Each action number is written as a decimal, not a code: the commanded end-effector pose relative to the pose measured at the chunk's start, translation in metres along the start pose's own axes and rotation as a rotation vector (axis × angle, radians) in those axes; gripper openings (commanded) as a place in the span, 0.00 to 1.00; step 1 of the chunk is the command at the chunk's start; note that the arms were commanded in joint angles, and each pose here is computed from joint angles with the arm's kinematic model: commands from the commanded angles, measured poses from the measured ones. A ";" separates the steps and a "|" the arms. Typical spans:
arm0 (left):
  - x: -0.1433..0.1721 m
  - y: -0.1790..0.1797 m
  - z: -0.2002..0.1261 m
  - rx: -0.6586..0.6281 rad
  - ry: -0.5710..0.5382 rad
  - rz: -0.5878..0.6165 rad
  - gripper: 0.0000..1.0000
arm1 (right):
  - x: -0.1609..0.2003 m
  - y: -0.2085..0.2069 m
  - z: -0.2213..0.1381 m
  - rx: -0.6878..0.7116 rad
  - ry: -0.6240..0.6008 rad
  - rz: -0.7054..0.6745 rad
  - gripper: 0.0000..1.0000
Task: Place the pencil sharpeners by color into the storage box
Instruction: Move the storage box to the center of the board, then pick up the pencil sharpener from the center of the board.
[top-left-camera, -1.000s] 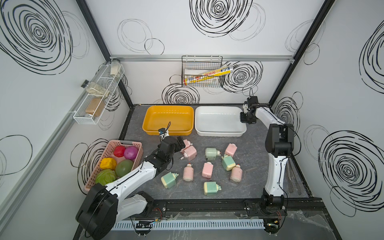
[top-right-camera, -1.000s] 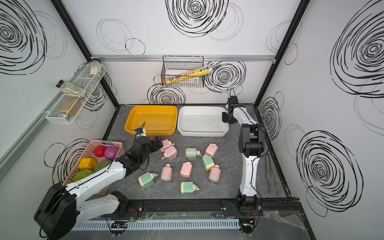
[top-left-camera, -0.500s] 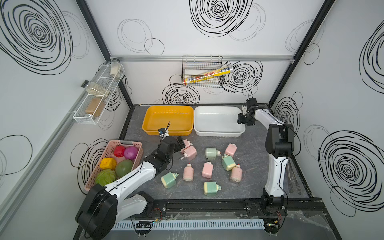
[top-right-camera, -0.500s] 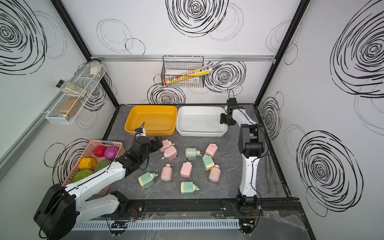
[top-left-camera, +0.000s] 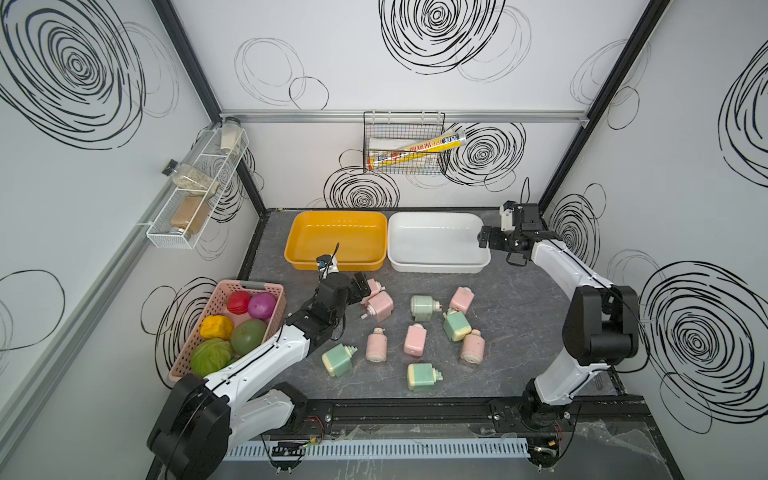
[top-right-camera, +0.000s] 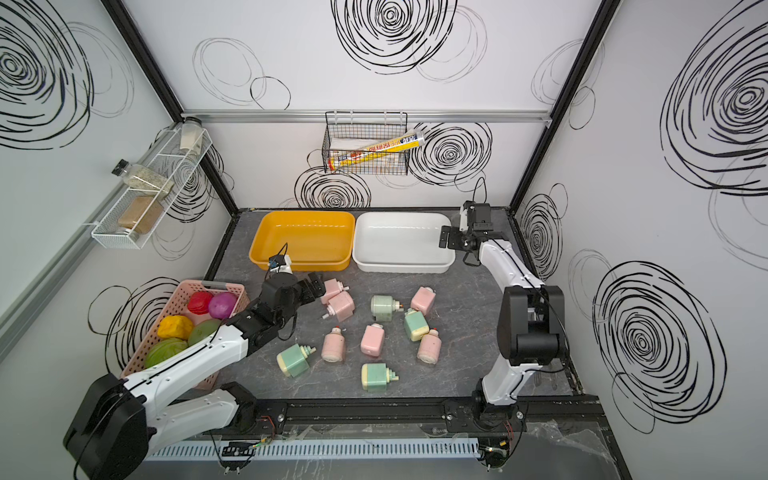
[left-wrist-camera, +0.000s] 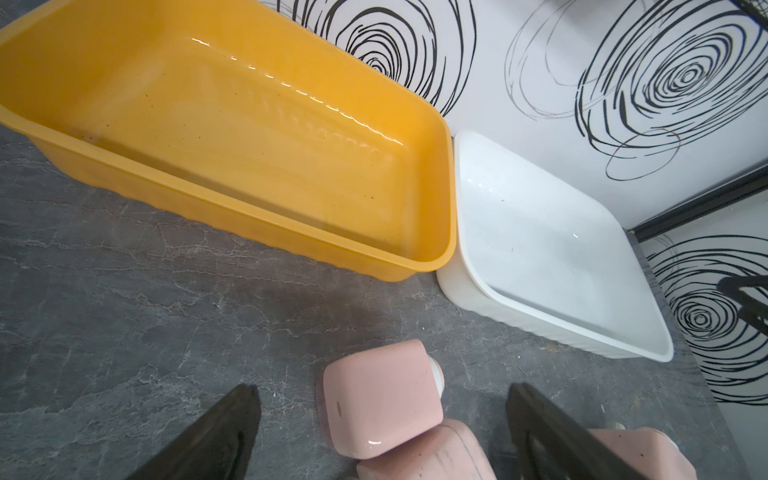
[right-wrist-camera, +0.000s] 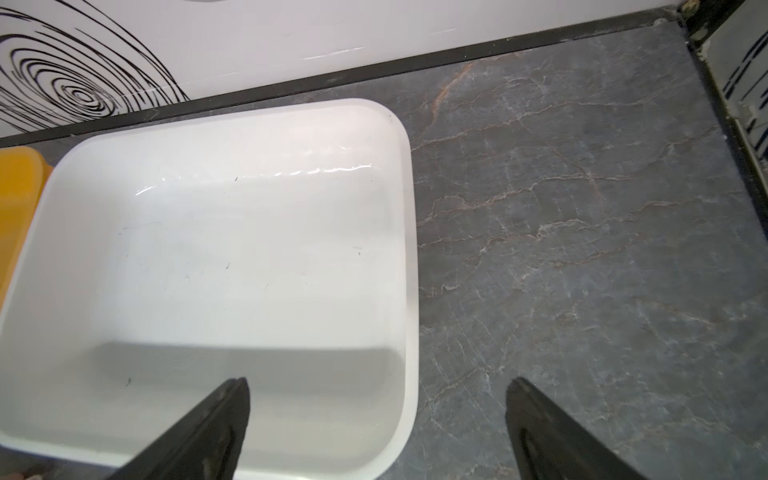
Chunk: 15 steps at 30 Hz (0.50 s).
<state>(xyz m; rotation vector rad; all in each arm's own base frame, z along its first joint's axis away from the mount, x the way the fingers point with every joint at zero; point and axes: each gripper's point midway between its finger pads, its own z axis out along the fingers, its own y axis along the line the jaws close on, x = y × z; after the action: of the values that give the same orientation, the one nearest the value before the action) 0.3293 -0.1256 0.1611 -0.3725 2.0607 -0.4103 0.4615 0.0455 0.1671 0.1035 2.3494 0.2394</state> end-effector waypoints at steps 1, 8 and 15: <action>-0.010 -0.026 -0.010 0.089 -0.033 0.075 0.99 | -0.002 0.013 -0.025 -0.038 -0.093 0.051 1.00; 0.005 -0.074 -0.027 0.272 -0.035 0.241 0.99 | 0.041 0.020 -0.072 -0.113 -0.106 0.211 1.00; 0.043 -0.103 -0.054 0.351 0.042 0.341 0.99 | 0.093 0.046 -0.089 -0.235 0.030 0.162 1.00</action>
<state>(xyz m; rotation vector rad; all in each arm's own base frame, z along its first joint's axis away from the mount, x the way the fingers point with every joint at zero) 0.2819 -0.2178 0.1881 0.1496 2.0151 -0.5528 0.3558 0.0710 0.1866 0.2311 2.2539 0.5009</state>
